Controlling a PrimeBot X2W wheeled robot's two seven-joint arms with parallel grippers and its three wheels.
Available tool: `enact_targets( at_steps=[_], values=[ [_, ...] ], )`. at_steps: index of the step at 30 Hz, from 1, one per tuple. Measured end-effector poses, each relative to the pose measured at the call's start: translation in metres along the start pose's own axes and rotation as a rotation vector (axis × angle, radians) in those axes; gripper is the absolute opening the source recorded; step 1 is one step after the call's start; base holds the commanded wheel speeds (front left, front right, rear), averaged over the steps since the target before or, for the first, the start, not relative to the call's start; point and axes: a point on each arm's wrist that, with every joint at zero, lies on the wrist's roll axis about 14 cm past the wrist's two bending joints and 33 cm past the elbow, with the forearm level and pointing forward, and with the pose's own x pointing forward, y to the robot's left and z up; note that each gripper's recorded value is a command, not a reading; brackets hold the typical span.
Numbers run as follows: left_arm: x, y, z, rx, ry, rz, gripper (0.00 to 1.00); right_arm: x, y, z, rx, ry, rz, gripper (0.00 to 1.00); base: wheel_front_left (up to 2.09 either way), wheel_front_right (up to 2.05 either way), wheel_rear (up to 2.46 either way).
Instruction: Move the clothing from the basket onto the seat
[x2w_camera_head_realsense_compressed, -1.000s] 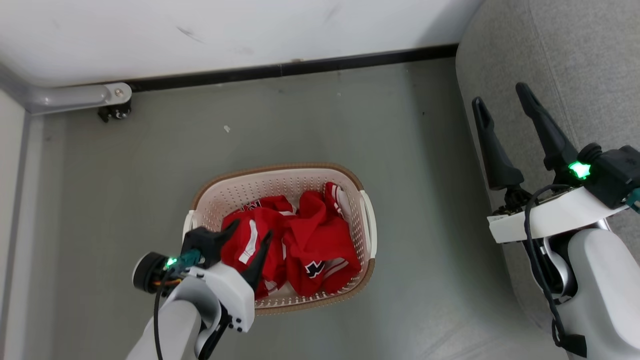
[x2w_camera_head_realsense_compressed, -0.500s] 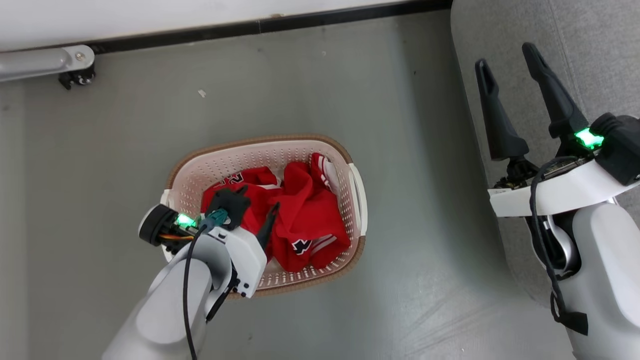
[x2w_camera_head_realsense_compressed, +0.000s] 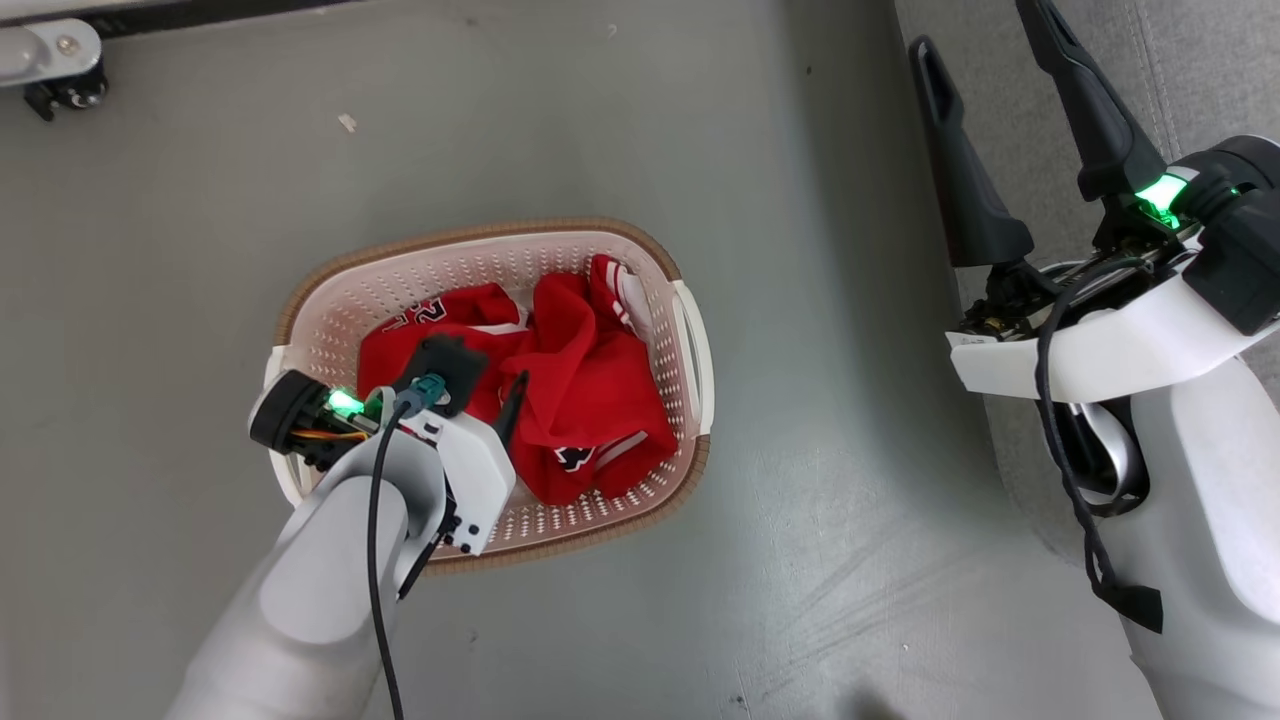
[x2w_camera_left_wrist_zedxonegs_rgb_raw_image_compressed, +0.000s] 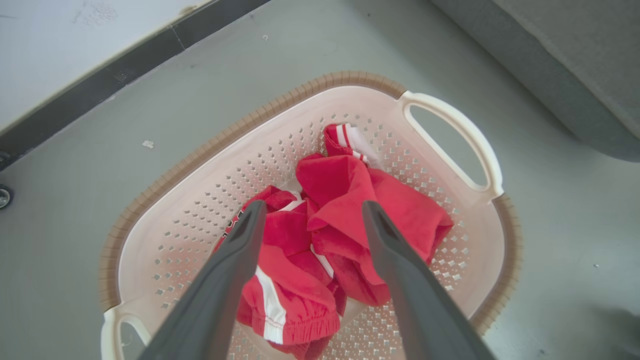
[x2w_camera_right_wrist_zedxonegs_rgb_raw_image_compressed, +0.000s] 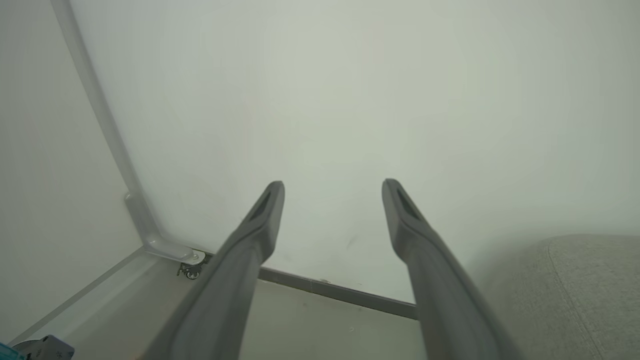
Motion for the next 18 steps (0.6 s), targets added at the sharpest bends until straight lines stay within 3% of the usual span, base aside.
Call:
enact_targets(
  at_steps=[18],
  values=[
    [0.030, 0.008, -0.042, -0.015, 0.146, 0.018, 1.00, 0.014, 0.004, -0.018, -0.003, -0.001, 0.035, 1.00, 0.00, 0.00, 0.00]
  ],
)
